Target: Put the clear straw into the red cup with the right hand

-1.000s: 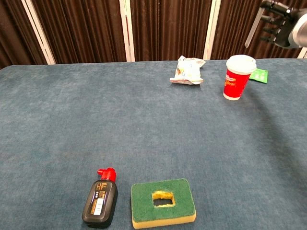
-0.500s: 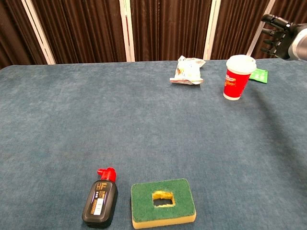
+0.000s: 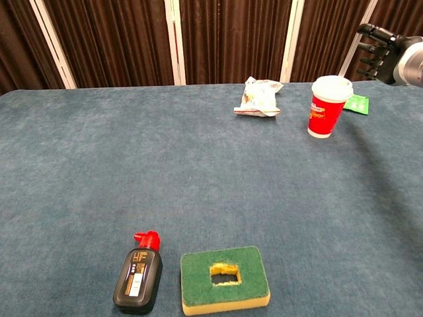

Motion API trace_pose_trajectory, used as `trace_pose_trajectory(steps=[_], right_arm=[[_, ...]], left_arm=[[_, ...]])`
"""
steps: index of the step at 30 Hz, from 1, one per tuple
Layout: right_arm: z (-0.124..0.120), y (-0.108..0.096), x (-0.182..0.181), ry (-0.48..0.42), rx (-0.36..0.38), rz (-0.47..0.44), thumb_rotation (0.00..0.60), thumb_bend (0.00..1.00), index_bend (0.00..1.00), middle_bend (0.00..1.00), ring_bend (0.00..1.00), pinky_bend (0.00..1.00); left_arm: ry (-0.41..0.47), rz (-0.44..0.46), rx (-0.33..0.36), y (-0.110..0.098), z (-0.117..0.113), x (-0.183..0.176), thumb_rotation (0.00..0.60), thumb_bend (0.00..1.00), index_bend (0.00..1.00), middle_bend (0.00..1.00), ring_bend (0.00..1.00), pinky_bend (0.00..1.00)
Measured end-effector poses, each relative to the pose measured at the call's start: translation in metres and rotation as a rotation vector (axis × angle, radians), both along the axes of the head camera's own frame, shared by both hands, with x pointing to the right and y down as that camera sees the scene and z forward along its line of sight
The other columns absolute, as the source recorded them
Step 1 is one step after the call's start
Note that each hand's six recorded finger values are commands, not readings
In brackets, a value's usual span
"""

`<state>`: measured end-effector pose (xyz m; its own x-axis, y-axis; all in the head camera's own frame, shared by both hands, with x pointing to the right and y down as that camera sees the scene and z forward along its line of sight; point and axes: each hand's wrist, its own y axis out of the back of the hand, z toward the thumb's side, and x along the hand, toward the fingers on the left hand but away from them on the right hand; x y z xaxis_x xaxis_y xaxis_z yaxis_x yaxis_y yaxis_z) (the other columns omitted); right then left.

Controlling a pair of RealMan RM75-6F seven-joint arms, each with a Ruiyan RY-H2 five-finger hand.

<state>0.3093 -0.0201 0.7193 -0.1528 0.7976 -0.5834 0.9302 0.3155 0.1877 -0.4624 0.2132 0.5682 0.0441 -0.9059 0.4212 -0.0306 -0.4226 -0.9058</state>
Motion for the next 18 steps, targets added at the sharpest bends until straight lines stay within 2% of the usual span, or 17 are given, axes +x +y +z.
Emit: trace_pose_trajectory(steps=[8, 18], right_arm=[[0.0011, -0.0017, 0.0033, 0.0, -0.001, 0.003, 0.6, 0.41, 0.58, 0.16, 0.0, 0.0], [0.0101, 0.0058, 0.0074, -0.001, -0.023, 0.012, 0.6, 0.41, 0.58, 0.16, 0.0, 0.0]], left_arm=[[-0.001, -0.001, -0.003, -0.0001, 0.0008, 0.0002, 0.6, 0.18, 0.0, 0.0, 0.0, 0.0], [-0.002, 0.001, -0.005, -0.0001, 0.0013, 0.0005, 0.6, 0.18, 0.0, 0.0, 0.0, 0.0]])
